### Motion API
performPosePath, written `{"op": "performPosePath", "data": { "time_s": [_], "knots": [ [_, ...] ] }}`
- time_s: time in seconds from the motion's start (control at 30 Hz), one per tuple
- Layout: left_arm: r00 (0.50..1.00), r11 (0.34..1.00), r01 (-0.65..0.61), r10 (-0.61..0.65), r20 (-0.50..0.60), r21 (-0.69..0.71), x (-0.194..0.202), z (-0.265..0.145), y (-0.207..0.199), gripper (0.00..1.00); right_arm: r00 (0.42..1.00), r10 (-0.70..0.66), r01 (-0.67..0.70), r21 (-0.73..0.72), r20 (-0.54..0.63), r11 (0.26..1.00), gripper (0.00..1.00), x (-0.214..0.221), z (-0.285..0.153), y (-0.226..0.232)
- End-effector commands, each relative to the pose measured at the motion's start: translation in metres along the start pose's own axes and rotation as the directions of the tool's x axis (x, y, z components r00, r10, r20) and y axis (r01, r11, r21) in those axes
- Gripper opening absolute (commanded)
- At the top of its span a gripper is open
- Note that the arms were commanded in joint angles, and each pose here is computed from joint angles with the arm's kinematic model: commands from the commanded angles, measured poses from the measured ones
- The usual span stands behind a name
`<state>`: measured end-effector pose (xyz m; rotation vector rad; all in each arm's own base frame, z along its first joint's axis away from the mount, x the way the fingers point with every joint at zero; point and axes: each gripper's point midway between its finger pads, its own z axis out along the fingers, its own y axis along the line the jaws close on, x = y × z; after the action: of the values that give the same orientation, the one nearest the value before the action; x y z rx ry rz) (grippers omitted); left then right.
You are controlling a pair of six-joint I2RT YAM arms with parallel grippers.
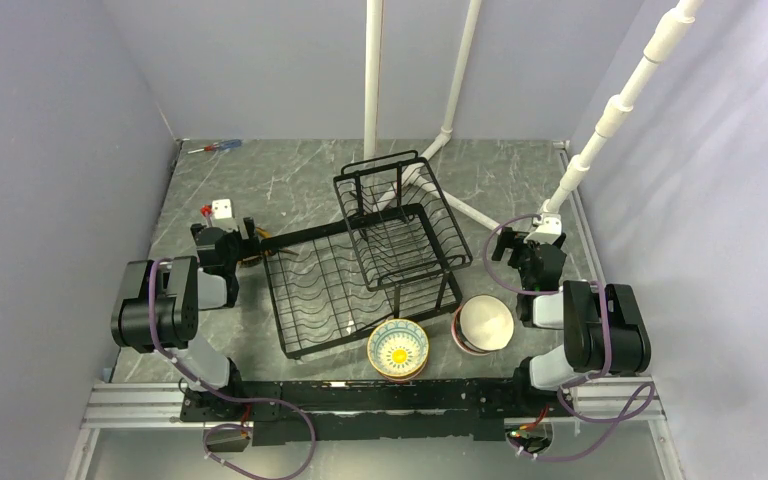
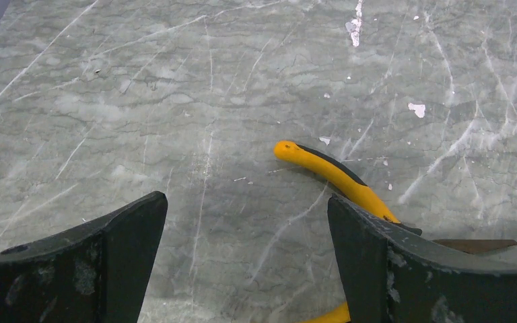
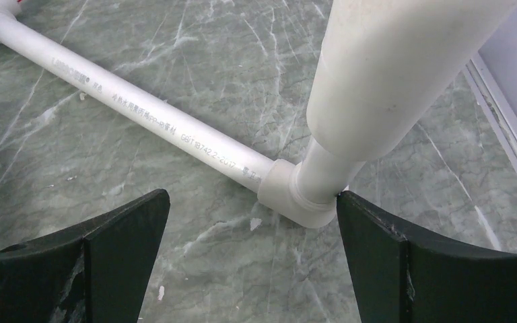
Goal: Load the bowls into the dish rack
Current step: Pick up the bowl from the center of the board.
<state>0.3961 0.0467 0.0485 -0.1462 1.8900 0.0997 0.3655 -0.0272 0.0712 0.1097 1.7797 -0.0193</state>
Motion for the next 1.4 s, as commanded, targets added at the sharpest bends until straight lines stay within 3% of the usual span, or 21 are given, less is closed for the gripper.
{"op": "performPosePath", "data": {
  "time_s": [0.0, 0.87, 1.07, 1.2, 1.3, 1.37],
  "knots": [
    [1.0, 0.998, -0.004, 0.003, 0.018, 0.055, -0.005, 0.001, -0.014, 0.95, 0.996, -0.013, 0.015, -0.032, 0.088, 0.999, 1.0, -0.026, 0.007, 0.007],
    [1.0, 0.998, -0.005, 0.004, 0.017, 0.055, -0.005, 0.001, -0.014, 0.95, 0.995, -0.013, 0.015, -0.029, 0.095, 0.999, 1.0, -0.028, 0.006, 0.007],
    [1.0, 0.998, -0.004, 0.003, 0.02, 0.056, -0.006, 0.002, -0.014, 0.95, 0.99, 0.086, -0.095, 0.081, 0.11, 0.992, 1.0, -0.068, -0.013, -0.009],
    [1.0, 0.998, -0.005, 0.004, 0.022, 0.056, -0.006, 0.001, -0.014, 0.95, 0.978, 0.136, -0.142, 0.024, 0.158, 0.99, 1.0, -0.104, -0.032, 0.003],
    [0.999, 0.999, -0.008, 0.007, 0.04, 0.049, -0.024, -0.004, -0.013, 0.95, 0.975, 0.185, -0.186, -0.004, 0.127, 0.983, 1.0, -0.108, -0.04, 0.01],
    [0.996, 0.998, 0.061, -0.063, -0.062, -0.026, -0.037, -0.008, -0.004, 0.95, 0.976, 0.202, -0.202, -0.011, 0.077, 0.979, 1.0, -0.103, -0.044, 0.013]
  ]
}}
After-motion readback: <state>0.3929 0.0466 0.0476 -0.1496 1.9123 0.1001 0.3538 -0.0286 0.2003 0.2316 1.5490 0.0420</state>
